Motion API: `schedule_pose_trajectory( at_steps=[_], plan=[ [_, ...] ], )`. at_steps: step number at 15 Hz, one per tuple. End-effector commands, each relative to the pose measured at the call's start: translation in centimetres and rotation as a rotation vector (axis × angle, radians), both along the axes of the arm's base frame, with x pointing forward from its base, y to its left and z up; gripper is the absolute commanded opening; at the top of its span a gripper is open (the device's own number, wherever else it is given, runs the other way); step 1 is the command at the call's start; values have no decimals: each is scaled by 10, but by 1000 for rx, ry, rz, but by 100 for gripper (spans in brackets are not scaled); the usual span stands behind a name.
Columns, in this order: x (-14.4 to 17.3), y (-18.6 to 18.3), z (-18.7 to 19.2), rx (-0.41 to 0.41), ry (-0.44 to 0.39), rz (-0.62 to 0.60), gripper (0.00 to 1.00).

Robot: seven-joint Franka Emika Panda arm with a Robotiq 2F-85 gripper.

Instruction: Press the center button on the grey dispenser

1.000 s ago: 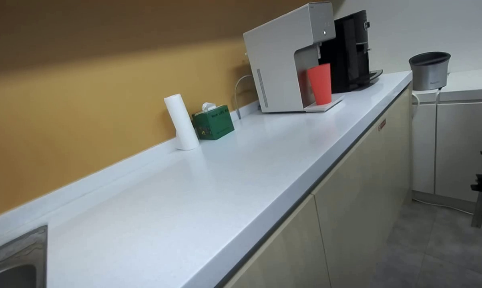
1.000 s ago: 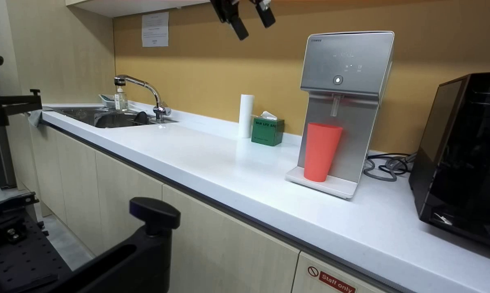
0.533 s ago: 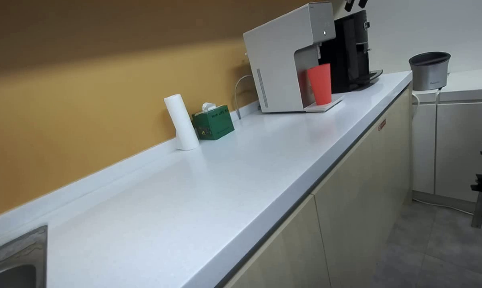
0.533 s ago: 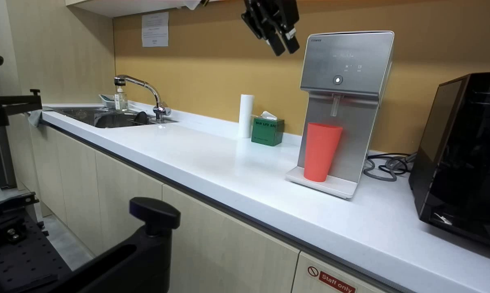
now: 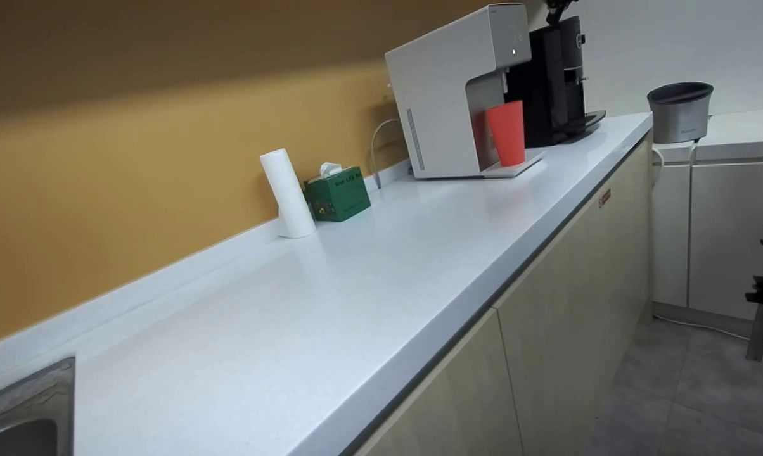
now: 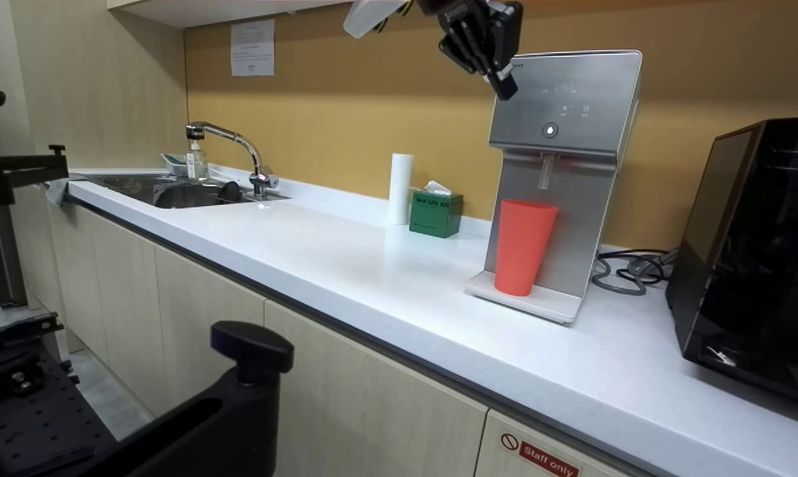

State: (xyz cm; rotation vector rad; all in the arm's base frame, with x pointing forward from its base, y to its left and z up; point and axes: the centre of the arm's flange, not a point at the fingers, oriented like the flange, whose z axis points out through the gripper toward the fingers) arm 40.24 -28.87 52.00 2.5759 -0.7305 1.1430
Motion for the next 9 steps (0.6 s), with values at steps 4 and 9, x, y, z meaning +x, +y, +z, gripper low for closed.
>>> schedule_pose_trajectory(
  at_steps=[4, 9],
  plan=[
    [30, -28, 0, 33, -18, 34, 0],
    [28, -16, -8, 47, -17, 41, 0]
  ],
)
